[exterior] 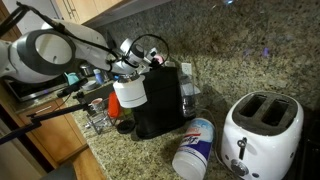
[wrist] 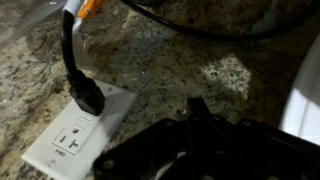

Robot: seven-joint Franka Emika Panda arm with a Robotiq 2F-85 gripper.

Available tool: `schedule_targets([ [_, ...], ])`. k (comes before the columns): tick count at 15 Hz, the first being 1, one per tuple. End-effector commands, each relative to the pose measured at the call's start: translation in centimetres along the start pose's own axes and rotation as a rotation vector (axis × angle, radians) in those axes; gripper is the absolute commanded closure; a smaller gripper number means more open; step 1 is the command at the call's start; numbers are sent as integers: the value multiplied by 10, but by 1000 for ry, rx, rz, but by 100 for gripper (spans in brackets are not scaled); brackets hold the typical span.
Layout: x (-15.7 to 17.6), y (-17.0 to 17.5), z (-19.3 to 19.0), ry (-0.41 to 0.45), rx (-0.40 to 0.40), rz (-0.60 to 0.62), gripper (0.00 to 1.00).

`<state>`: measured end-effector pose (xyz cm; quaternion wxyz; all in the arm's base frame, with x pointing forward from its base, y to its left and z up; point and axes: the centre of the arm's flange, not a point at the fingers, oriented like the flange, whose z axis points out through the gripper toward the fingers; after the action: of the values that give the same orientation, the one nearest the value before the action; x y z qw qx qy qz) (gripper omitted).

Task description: Turn off the light switch

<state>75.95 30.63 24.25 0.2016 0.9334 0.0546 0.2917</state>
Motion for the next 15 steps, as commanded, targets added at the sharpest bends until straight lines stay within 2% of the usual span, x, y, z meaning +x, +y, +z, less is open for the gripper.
schedule_targets([
  [1, 4, 6, -24, 22, 20, -16, 100],
  [9, 4, 3, -88, 150, 39, -44, 100],
  [15, -10, -3, -115, 187, 47, -90, 100],
])
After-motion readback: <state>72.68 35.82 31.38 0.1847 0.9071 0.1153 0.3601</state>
